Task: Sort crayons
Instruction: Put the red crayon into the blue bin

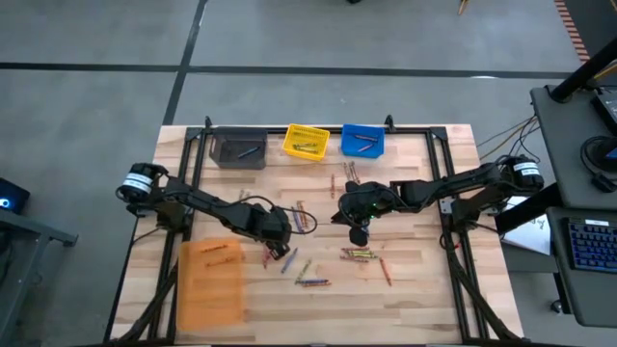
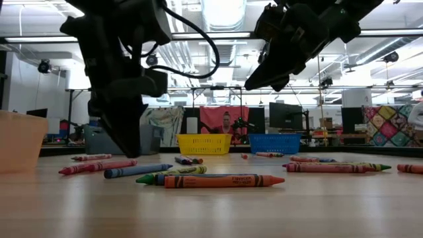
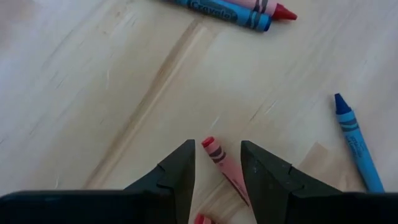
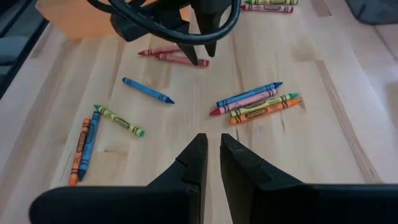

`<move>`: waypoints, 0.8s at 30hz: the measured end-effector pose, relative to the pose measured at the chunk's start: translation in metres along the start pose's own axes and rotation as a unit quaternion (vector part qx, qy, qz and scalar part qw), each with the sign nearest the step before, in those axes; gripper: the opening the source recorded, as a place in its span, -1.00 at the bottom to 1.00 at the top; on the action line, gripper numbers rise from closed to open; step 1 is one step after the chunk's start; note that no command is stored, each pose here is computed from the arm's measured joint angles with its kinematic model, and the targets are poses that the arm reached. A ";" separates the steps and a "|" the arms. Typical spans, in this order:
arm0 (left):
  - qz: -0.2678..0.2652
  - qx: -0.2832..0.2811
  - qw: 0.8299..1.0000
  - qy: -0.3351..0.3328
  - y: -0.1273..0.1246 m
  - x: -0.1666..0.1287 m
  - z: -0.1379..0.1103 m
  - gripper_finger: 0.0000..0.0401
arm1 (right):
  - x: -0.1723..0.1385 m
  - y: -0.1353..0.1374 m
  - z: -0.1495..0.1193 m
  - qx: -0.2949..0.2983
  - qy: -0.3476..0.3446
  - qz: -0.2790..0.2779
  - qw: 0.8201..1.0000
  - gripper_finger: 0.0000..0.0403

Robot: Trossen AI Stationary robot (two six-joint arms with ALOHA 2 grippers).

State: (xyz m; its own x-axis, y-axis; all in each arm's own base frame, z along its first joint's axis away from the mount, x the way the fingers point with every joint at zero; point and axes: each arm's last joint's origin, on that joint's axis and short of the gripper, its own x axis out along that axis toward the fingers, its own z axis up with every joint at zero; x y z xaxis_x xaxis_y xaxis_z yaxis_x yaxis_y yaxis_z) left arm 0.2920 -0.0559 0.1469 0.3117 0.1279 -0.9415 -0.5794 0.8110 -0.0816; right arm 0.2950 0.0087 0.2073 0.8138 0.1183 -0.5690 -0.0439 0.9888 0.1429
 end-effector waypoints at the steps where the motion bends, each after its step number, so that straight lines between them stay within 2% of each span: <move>1: 0.000 -0.002 1.000 0.000 0.000 0.001 0.000 -0.44 | 0.000 0.000 0.000 0.000 0.000 0.000 1.000 -0.83; 10: 0.003 -0.028 1.000 0.004 0.001 0.003 -0.002 -0.44 | 0.000 0.000 0.000 0.000 0.000 0.000 1.000 -0.83; 21: 0.015 -0.022 1.000 0.009 0.000 0.013 -0.004 -0.45 | 0.000 0.000 0.000 -0.002 0.000 -0.001 1.000 -0.83; 24: 0.015 -0.018 1.000 0.009 0.000 0.013 -0.004 -0.52 | 0.000 0.000 0.000 -0.002 0.000 -0.005 1.000 -0.83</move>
State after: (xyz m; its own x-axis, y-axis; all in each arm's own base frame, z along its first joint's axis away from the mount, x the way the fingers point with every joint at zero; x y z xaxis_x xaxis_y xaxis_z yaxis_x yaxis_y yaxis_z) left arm 0.2927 -0.0564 0.1330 0.2797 0.1407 -0.9497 -0.6151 0.7858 -0.0647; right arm 0.2950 0.0083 0.2073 0.8147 0.1075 -0.5699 -0.0368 0.9903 0.1341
